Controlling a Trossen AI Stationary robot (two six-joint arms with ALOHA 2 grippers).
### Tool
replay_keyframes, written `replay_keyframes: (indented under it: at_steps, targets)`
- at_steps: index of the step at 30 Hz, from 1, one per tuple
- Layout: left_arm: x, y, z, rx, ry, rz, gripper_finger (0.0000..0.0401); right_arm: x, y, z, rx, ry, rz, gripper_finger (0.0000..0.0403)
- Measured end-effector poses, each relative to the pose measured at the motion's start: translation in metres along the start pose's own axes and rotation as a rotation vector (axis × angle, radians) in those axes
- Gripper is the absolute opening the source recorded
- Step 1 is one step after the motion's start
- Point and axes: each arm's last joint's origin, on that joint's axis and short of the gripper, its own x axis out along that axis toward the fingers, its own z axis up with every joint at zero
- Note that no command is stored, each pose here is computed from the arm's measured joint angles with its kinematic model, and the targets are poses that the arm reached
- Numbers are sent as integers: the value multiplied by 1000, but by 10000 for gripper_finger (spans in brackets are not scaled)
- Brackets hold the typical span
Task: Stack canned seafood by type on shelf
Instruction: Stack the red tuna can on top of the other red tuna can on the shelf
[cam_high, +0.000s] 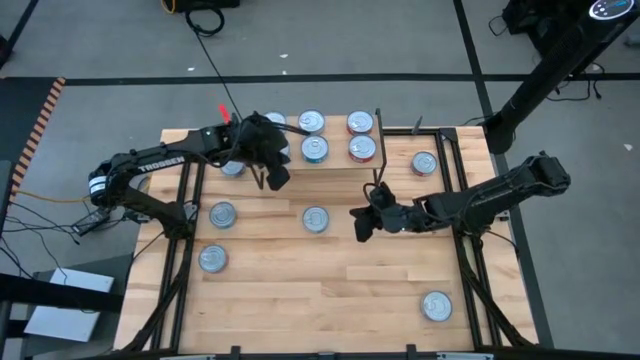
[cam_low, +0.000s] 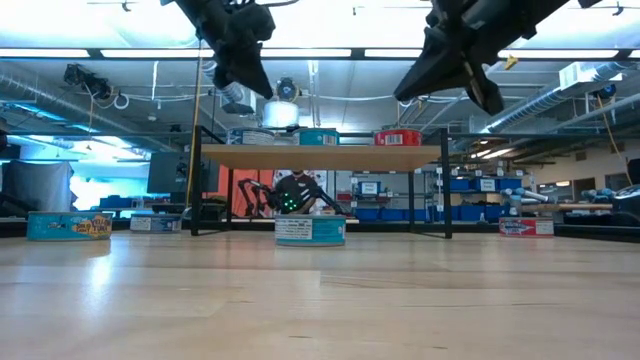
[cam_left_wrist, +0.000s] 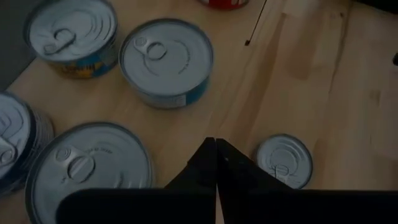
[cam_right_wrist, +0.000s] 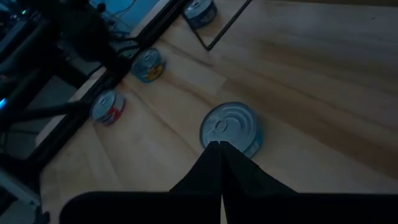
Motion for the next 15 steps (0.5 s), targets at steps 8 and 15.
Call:
replay_keyframes:
  at_steps: [8, 15]
  targets:
    - [0, 0, 5, 48, -49, -2, 2, 1, -1, 3, 16, -35, -19, 5]
    - [0, 0, 5, 41, -49, -2, 2, 6, -7, 11, 19, -58, -47, 6]
